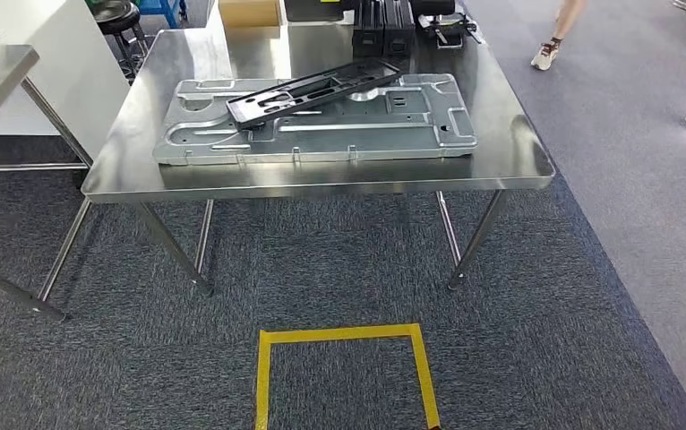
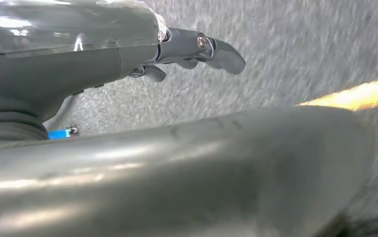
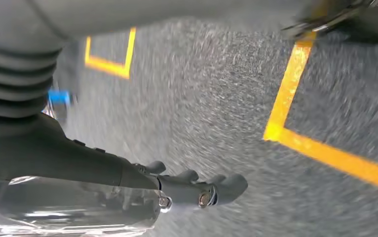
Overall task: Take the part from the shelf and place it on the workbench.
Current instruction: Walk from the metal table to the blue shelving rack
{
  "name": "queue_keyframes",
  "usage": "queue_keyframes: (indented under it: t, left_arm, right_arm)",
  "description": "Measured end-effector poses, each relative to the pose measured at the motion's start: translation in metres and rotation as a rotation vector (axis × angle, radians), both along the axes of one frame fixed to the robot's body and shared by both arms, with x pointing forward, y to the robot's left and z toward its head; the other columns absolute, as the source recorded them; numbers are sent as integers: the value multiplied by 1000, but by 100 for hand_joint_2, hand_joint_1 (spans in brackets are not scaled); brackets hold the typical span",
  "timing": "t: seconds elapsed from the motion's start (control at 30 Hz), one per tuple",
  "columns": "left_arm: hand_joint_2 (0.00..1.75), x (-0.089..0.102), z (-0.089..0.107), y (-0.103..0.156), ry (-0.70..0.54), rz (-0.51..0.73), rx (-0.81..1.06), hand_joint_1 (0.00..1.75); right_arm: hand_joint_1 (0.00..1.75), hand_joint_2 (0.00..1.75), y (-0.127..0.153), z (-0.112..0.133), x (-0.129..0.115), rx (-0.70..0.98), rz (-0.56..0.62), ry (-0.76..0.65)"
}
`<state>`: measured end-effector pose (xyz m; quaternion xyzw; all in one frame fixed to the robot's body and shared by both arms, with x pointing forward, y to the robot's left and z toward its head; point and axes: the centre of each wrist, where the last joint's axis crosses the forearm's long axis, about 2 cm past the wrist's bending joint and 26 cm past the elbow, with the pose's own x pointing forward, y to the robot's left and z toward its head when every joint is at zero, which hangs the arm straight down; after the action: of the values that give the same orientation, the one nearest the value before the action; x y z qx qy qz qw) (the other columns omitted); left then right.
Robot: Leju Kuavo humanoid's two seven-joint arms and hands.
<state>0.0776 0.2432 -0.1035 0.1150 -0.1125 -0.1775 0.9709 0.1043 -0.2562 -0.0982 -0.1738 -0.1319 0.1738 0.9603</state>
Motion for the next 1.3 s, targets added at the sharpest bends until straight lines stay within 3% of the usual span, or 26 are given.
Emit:
queue_keyframes:
  t: [0.33,0.47,0.6,0.63,0.73,0.77,0.87,1.0,1.07,1.3]
  left_arm:
    - [0,2,1,-3,-1,-25,5,0]
    - [0,0,0,-3,4,-25,5,0]
    - [0,2,1,-3,-20,-42,-6,0]
    - [0,4,1,-3,-35,-55,-11,0]
    - [0,14,3,-3,-92,-84,-10,0]
    - [0,17,4,-3,-104,-84,-6,0]
    - [0,15,3,0,-82,-56,5,0]
    - [0,-4,-2,12,32,-23,25,0]
    - [0,-10,-3,19,20,-25,27,0]
    - [0,-6,-3,31,-12,-22,47,0]
  right_arm:
    - [0,175,20,4,10,6,127,-31]
    - [0,0,21,4,9,7,139,-30]
    - [0,175,22,4,7,24,123,12]
    - [0,175,22,3,5,29,96,42]
    - [0,44,21,1,0,39,2,162]
    - [0,44,20,1,0,38,-18,205]
    - [0,175,14,1,3,27,-69,309]
    - [0,175,10,1,3,45,-139,290]
    - [0,175,12,0,-2,60,-142,226]
    - [0,175,19,-2,-15,78,-148,197]
